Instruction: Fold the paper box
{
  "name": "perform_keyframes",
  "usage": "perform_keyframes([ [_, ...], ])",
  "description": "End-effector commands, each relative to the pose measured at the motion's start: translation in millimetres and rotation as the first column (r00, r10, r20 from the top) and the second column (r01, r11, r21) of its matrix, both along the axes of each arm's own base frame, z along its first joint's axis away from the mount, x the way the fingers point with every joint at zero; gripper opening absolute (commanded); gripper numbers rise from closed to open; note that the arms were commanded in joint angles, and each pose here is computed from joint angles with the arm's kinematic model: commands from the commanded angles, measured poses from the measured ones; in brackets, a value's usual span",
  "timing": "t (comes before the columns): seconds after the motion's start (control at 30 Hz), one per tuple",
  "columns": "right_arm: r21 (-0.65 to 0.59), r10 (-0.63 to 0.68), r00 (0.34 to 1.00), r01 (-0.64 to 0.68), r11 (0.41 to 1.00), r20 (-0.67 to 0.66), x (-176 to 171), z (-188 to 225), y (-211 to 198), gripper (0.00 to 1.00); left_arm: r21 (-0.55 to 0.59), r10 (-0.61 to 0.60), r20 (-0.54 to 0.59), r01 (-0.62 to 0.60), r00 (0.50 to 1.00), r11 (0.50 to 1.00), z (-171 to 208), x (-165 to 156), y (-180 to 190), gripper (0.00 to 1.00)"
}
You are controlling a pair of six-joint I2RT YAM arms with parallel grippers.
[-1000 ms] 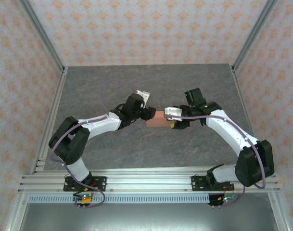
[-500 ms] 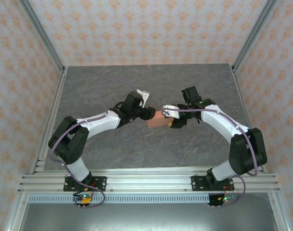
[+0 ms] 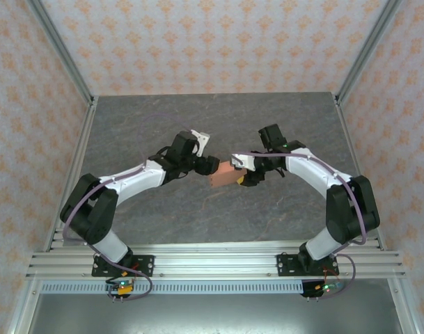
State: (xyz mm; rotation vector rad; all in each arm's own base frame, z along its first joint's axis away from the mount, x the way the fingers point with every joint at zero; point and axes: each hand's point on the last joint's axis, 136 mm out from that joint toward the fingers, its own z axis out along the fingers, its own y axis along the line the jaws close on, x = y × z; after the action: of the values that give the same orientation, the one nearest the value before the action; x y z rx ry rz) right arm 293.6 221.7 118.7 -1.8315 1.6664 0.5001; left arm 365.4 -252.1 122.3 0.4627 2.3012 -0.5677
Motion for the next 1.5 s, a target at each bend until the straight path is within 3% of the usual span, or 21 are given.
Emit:
perform_keyframes([
  [0.0,-0.03,0.014,0.997,-0.016,0.999,-0.077,-12.6,-11.0,-1.6,0.6,-0.072,-0.062,0.043,0.065,0.997,0.995,15.8,-13.5,-7.0,0.73],
  [0.07,-0.019,0.018,0.997,-0.02,1.0,-0.078,-11.7,-6.6,0.5,0.6,-0.064,-0.052,0.047,0.055,0.998,0.996,12.7,-15.6,-3.1,0.73],
  [0.3,0.097,0.05,0.998,-0.046,0.994,-0.034,-11.8,32.0,14.3,0.62,0.133,-0.019,-0.038,0.024,0.999,0.991,-38.7,-18.0,18.4,0.72],
  [0.5,0.177,0.108,0.994,-0.109,0.978,0.016,-18.6,61.6,32.8,0.62,0.175,-0.019,-0.045,0.027,0.999,0.984,-38.2,-14.0,19.2,0.72],
  [0.63,0.146,0.12,0.993,-0.119,0.982,0.0,-19.9,48.0,35.5,0.62,0.182,-0.023,-0.051,0.032,0.998,0.983,-40.3,-15.8,20.0,0.72],
  [0.87,0.017,0.097,0.983,-0.096,0.995,-0.155,-27.6,-20.6,20.5,0.58,0.178,-0.035,-0.055,0.045,0.998,0.983,-41.0,-18.9,19.6,0.72],
  [1.03,0.098,0.07,0.995,-0.063,0.993,-0.068,-24.3,16.6,25.8,0.58,0.174,-0.049,-0.058,0.059,0.997,0.983,-39.5,-19.4,17.4,0.72],
  [1.13,0.21,0.04,0.999,-0.044,0.977,0.024,-22.3,55.1,28.3,0.59,0.17,-0.064,-0.049,0.072,0.997,0.983,-37.7,-22.8,17.7,0.71],
  [1.23,0.304,-0.031,0.993,-0.006,0.953,0.118,-17.2,91.1,24.7,0.68,0.248,-0.051,0.032,0.042,0.998,0.968,-28.6,-25.5,27.2,0.68],
  [1.27,0.329,-0.077,0.987,0.026,0.944,0.143,-12.4,100.5,21.6,1.0,0.284,-0.083,0.061,0.062,0.995,0.957,-25.9,-31.0,26.0,0.68],
  [1.37,0.418,-0.301,0.931,0.195,0.887,0.205,15.8,132.9,3.2,0.99,0.359,-0.177,0.115,0.125,0.978,0.925,-19.7,-50.0,18.2,0.69],
  [1.47,0.484,-0.515,0.847,0.397,0.78,0.134,45.7,154.3,-24.9,0.99,0.424,-0.217,0.106,0.153,0.97,0.893,-28.5,-63.7,18.0,0.69],
])
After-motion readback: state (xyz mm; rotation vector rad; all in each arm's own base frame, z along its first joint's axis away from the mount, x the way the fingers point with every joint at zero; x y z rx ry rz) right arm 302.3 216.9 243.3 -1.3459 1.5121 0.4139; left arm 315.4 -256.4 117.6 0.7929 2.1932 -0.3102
